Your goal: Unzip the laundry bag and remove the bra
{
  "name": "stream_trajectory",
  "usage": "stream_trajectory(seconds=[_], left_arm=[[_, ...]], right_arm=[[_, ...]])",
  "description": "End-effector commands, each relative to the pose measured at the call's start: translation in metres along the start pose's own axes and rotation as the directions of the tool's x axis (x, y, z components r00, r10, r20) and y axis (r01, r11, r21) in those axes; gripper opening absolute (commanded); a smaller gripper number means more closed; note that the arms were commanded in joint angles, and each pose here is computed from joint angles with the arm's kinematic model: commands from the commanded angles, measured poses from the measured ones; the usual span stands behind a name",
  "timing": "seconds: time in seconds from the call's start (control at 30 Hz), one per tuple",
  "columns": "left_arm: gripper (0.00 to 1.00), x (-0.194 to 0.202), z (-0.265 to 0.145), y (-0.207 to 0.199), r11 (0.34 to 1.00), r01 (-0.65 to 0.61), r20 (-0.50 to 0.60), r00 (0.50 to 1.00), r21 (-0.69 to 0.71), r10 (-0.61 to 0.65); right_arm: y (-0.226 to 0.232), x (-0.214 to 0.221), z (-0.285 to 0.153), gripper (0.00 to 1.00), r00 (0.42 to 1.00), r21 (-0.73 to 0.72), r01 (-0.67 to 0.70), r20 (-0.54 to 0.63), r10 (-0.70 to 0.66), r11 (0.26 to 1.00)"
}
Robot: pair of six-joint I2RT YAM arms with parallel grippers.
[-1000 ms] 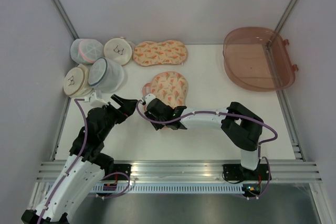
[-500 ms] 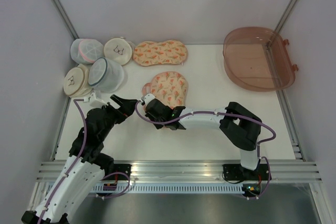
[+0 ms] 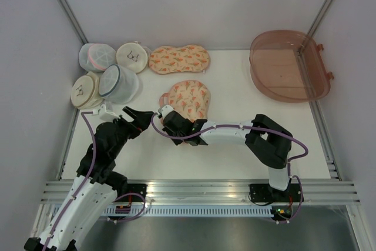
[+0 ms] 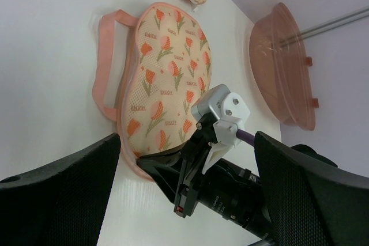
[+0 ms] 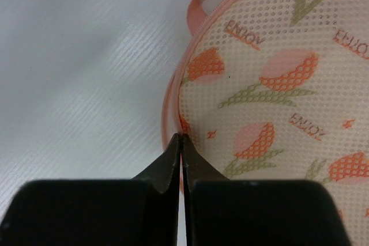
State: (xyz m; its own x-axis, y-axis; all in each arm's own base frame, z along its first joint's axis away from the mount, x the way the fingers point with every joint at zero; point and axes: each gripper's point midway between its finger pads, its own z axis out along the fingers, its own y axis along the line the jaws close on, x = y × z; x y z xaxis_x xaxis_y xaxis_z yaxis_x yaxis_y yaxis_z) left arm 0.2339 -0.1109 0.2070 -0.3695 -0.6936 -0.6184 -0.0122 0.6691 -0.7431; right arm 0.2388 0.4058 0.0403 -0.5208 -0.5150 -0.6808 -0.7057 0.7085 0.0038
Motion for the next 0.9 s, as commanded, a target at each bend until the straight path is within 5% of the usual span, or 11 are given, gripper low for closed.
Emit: stream_trajectory(seconds=[0.0,0.4,0.6,0.87], left_arm=[[0.99,-0.005,-0.001,-0.001,1.000,0.008,0.024,1.000,-0.001,-0.008],[1.00,-0.003,0.003,0.001,1.000,0.005,0.015,1.000,-0.013,-0.005],[0.99,0.002,0.008,0.001,1.000,0.003,-0.013,1.000,-0.014,-0.003],[0.99,0.008,0.017,-0.005,1.000,0.003,-0.057,0.998,0.000,-0.003]], right_arm=[[-0.002,-0.015,-0.006,0.01,0.999,0.023,-0.006,0.044,0.005,1.000],[-0.082,-0.068,-0.115,0.00,0.901,0.272,-0.304,0.394,0.183,0.913],[-0.162,-0.027,-0.157,0.00,0.783,0.491,-0.596,0.530,0.326,0.635],[-0.212,0.045,-0.186,0.00,0.591,0.502,-0.806,0.680,0.433,0.312]])
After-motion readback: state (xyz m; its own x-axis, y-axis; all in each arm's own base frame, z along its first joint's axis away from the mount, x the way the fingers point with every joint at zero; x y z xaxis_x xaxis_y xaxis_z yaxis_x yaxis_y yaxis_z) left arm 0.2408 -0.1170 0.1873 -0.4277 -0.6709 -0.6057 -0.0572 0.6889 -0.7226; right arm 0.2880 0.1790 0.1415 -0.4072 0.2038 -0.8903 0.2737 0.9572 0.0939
